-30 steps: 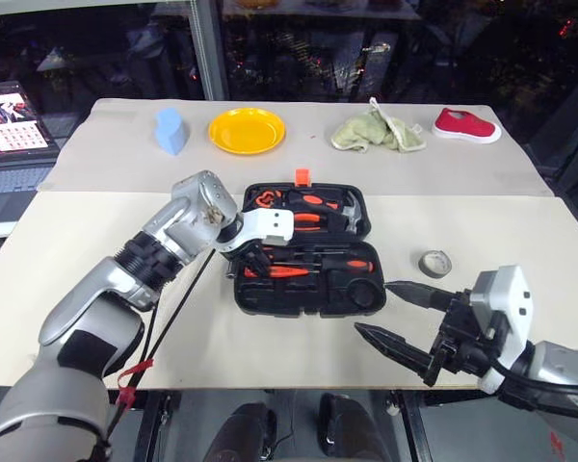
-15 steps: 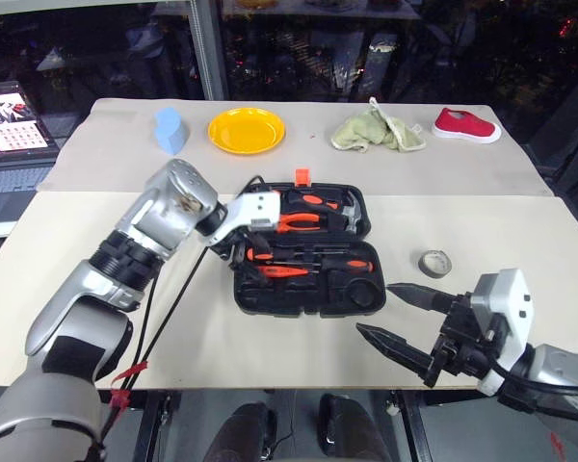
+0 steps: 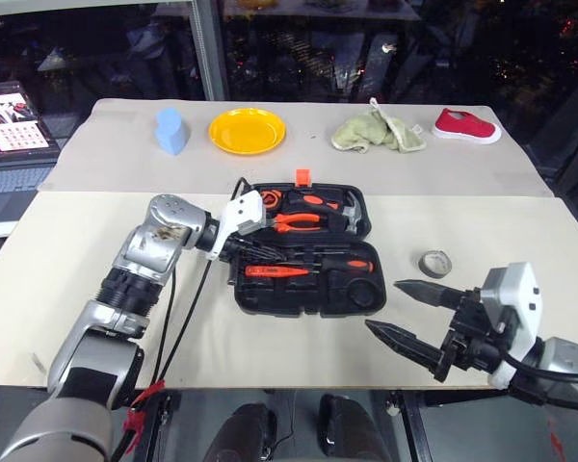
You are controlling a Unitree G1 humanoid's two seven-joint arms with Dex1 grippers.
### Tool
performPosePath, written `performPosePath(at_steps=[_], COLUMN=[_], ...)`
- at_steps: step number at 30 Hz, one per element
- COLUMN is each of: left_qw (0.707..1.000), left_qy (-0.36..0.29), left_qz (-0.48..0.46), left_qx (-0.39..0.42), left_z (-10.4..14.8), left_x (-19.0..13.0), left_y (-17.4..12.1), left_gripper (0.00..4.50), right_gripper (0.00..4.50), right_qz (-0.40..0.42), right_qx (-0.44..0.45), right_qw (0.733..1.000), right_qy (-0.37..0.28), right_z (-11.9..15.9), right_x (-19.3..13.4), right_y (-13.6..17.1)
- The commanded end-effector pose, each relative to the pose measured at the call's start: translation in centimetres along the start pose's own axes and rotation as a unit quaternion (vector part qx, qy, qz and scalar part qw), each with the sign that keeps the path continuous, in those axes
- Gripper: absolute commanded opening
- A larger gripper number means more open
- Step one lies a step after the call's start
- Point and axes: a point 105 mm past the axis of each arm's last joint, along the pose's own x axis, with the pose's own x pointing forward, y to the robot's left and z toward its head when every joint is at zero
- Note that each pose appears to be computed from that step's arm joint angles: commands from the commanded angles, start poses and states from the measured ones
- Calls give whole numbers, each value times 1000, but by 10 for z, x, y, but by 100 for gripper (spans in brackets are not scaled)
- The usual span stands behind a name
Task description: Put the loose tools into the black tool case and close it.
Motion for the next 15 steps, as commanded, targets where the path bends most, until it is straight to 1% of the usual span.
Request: performPosePath(at_steps=[1, 7, 13, 15], left_qw=[1000, 999, 999, 999], left_qy=[-15, -2, 22, 21], left_qz=[2, -24, -15, -13], left_qx=[22, 39, 35, 35], left_z=[3, -12, -29, -32], left_x=[0, 4, 9, 10], left_y=[0, -11, -7, -4], left_gripper=[5, 5, 5, 5], right_gripper=[450, 450, 450, 450], right_qz=[3, 4, 1, 2], right_qx=[-15, -13, -10, -9], right_qw=[1000, 1000, 1000, 1000], right_qy=[-11, -9, -14, -16], right_z=[7, 6, 8, 9], right_x=[-2, -1, -1, -1], right_y=[1, 1, 0, 0])
